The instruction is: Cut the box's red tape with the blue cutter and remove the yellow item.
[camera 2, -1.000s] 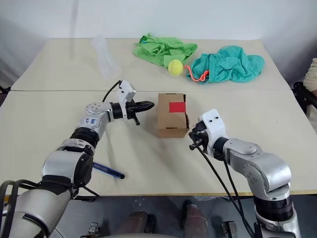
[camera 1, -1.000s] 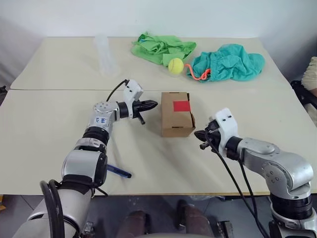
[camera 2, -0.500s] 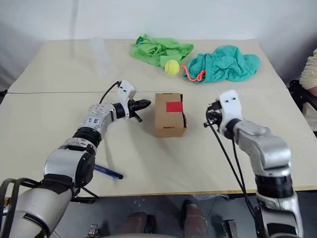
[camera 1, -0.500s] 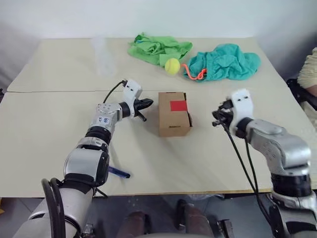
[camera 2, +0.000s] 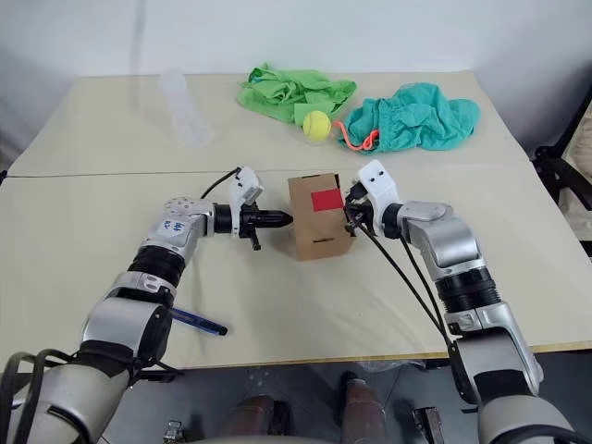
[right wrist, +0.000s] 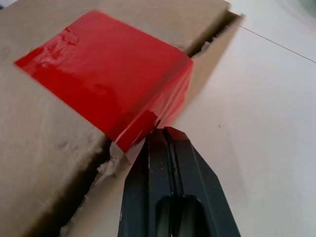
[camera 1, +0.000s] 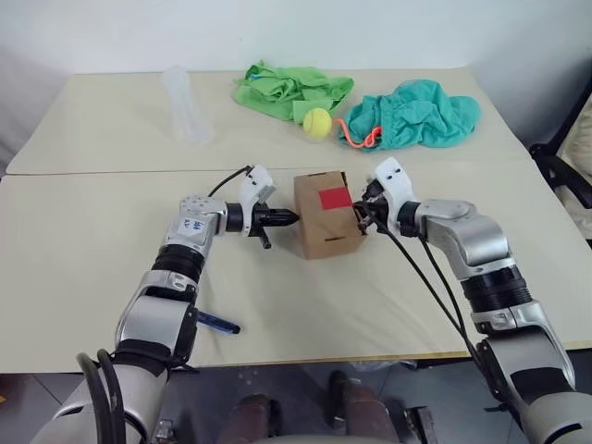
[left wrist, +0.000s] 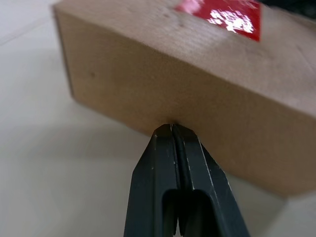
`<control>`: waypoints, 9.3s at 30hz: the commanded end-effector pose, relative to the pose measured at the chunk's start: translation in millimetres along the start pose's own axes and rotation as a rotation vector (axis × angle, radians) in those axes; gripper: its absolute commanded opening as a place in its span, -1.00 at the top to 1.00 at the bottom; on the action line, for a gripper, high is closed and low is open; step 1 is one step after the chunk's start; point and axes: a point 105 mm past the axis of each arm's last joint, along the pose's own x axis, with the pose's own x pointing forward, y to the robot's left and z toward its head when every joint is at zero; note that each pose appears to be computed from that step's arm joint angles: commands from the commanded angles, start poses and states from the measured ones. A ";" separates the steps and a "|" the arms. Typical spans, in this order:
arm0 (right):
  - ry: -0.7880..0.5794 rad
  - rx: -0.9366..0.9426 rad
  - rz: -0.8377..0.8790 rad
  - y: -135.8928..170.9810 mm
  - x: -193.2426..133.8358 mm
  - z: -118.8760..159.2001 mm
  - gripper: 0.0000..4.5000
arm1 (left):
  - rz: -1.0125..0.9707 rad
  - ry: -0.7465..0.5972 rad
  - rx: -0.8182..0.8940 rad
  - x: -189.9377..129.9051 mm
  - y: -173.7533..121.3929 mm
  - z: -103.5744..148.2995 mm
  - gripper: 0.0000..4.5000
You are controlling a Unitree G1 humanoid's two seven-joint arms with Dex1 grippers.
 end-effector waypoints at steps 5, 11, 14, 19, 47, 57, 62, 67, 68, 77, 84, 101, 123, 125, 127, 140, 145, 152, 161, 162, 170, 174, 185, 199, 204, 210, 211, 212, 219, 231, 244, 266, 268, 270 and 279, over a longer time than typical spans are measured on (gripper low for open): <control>-0.080 -0.124 0.120 14.4 16.4 33.5 1.00 | -0.161 -0.010 0.029 12.8 -35.9 24.4 0.98; -0.087 -0.192 0.079 9.1 20.9 38.4 1.00 | -0.144 -0.001 0.013 10.0 -38.0 25.2 0.98; -0.093 -0.221 -0.022 -5.8 15.6 37.6 1.00 | -0.117 0.001 0.004 0.7 -34.1 25.2 0.98; -0.163 -0.283 -0.253 -39.6 -13.7 44.5 1.00 | -0.080 0.014 -0.008 -27.8 -28.0 23.7 0.98; 0.117 -0.010 -0.201 42.6 -89.8 -31.3 1.00 | 0.358 -0.230 0.056 14.2 43.7 56.3 0.98; 0.079 0.002 -0.186 48.7 -65.8 -24.5 1.00 | 0.265 -0.147 0.052 28.6 31.0 41.5 0.98; 0.068 -0.010 -0.148 56.6 -67.0 -18.1 1.00 | 0.116 -0.121 0.047 32.9 15.7 40.3 0.98; 0.087 -0.016 -0.102 66.5 -74.4 -18.3 1.00 | -0.004 -0.088 0.043 31.6 4.6 39.1 0.98; 0.092 -0.017 -0.093 68.6 -76.2 -18.7 1.00 | -0.024 -0.081 0.043 30.9 2.7 38.7 0.98; 0.144 -0.008 -0.052 83.9 -95.3 -20.0 1.00 | -0.218 0.007 0.065 28.1 -18.1 27.0 0.98; 0.200 0.000 -0.083 83.4 -112.8 -28.5 1.00 | -0.345 0.093 0.082 25.4 -33.3 16.8 0.98; 0.222 0.032 -0.079 94.4 -127.9 -44.5 1.00 | -0.439 0.128 0.113 22.8 -50.2 13.9 0.98; 0.332 0.059 -0.099 93.5 -153.1 -74.4 1.00 | -0.295 0.067 0.166 15.5 -29.9 27.0 0.98; 0.336 0.060 -0.102 91.8 -157.3 -76.1 1.00 | -0.277 0.055 0.157 12.8 -26.5 29.2 0.98; 0.328 0.068 -0.104 90.1 -160.7 -76.2 1.00 | -0.247 0.041 0.153 9.2 -21.2 32.2 0.98; 0.110 0.037 -0.133 46.9 -197.2 -24.5 0.16 | 0.087 -0.036 0.096 -41.9 28.8 66.5 0.09; 0.014 -0.024 -0.044 43.0 -193.2 2.0 -0.63 | 0.135 -0.055 0.073 -72.4 29.0 73.9 -0.61; -0.047 -0.105 0.090 42.9 -166.2 15.6 -1.00 | 0.058 0.081 0.023 -118.9 -6.8 27.0 -0.99; -0.077 -0.166 0.257 63.6 -138.9 23.9 -1.00 | 0.001 0.069 0.183 -144.7 -33.9 -18.1 -0.99; -0.095 -0.184 0.294 70.4 -135.6 27.4 -1.00 | -0.049 0.048 0.160 -145.7 -40.4 -19.5 -0.99; -0.135 -0.234 0.439 98.3 -122.6 31.5 -1.00 | -0.299 -0.039 0.217 -157.5 -72.0 -37.4 -0.99; -0.124 -0.222 0.439 99.2 -121.4 26.0 -1.00 | -0.329 0.031 0.260 -158.3 -73.4 -50.9 -0.99; -0.107 -0.206 0.412 99.4 -122.5 16.6 -1.00 | -0.452 0.188 0.287 -161.1 -87.5 -77.0 -0.99; -0.099 -0.203 0.404 100.1 -124.1 13.0 -1.00 | -0.452 0.321 0.326 -163.9 -77.6 -107.5 -0.99; -0.096 -0.206 0.399 99.8 -124.9 12.9 -1.00 | -0.467 0.370 0.328 -169.6 -79.7 -117.0 -0.47; -0.090 -0.210 0.400 99.6 -125.5 13.0 -1.00 | -0.478 0.422 0.348 -171.8 -79.8 -125.0 0.35; -0.090 -0.210 0.399 99.4 -125.3 13.2 -1.00 | -0.479 0.420 0.349 -171.6 -79.9 -124.8 0.46; -0.090 -0.210 0.399 99.3 -125.3 13.4 -1.00 | -0.479 0.421 0.350 -171.5 -80.0 -124.9 0.59; -0.088 -0.214 0.401 100.1 -125.2 13.6 -1.00 | -0.457 0.428 0.358 -167.6 -80.3 -127.6 0.69; -0.090 -0.213 0.422 108.5 -123.3 14.6 -1.00 | -0.412 0.441 0.323 -163.9 -92.1 -131.5 0.49; -0.090 -0.217 0.433 109.6 -121.3 14.7 -1.00 | -0.392 0.469 0.316 -163.3 -99.0 -137.4 -0.45; -0.079 -0.211 0.420 108.4 -122.5 11.5 -1.00 | -0.279 0.482 0.307 -156.1 -76.1 -144.7 0.03; -0.078 -0.212 0.419 108.2 -122.1 11.5 -1.00 | -0.282 0.478 0.297 -155.5 -76.8 -145.0 0.12; -0.077 -0.212 0.418 108.2 -121.9 11.4 -1.00 | -0.283 0.481 0.288 -155.6 -77.3 -145.9 0.12; -0.080 -0.218 0.419 108.3 -121.8 13.3 -1.00 | -0.286 0.474 0.298 -152.6 -79.1 -145.6 0.91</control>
